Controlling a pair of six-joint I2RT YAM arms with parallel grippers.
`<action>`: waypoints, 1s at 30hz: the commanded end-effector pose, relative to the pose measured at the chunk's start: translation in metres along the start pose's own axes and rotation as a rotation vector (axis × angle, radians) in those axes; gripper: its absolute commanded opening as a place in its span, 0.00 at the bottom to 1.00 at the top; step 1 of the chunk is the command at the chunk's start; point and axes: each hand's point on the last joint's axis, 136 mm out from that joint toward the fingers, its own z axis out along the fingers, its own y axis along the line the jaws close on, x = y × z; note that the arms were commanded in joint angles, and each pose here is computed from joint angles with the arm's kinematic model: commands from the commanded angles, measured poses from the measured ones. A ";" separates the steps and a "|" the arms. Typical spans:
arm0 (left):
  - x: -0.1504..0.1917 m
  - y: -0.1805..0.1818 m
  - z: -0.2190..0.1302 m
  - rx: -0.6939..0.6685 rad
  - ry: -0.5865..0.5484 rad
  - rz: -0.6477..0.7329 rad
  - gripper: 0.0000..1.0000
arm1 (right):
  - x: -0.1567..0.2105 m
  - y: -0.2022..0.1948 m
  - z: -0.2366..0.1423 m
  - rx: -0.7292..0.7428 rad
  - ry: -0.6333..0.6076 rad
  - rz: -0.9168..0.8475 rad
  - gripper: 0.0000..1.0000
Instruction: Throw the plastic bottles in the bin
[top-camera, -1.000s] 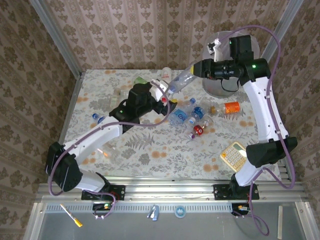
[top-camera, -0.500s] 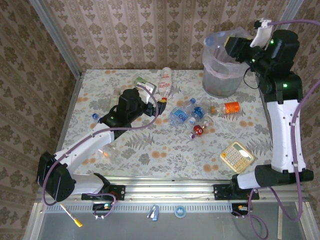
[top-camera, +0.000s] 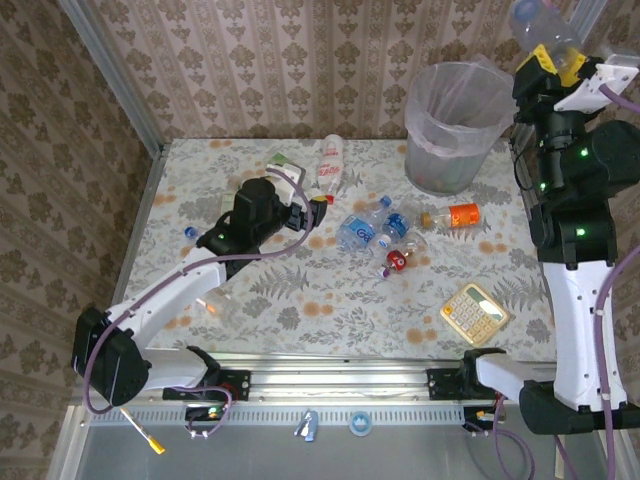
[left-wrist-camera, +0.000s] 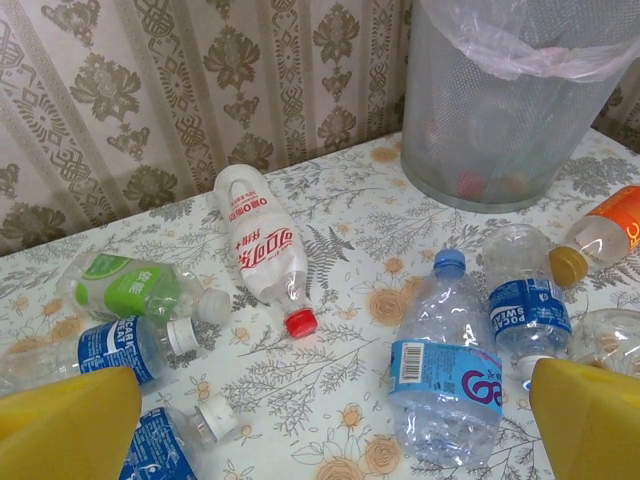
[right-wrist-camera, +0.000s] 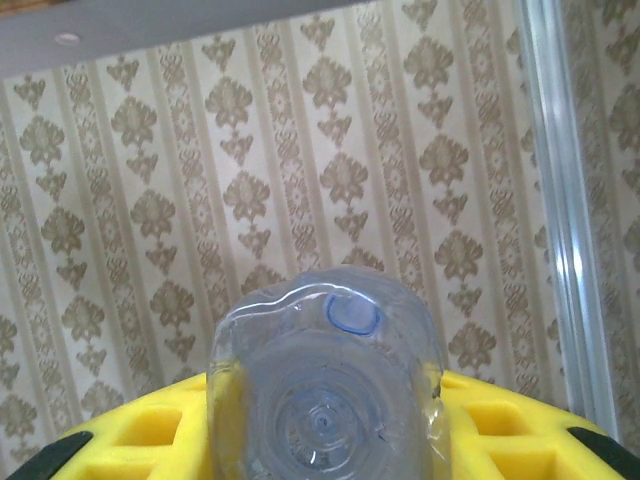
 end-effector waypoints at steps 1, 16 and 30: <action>-0.003 0.005 -0.003 -0.019 -0.016 -0.027 1.00 | -0.018 -0.008 -0.003 0.047 -0.079 -0.029 0.33; 0.001 0.008 -0.005 -0.030 -0.010 -0.030 1.00 | 0.003 -0.003 0.008 0.017 -0.004 -0.036 0.33; 0.003 0.012 -0.007 -0.029 0.031 -0.030 1.00 | 0.151 -0.024 0.085 0.058 0.577 0.082 0.41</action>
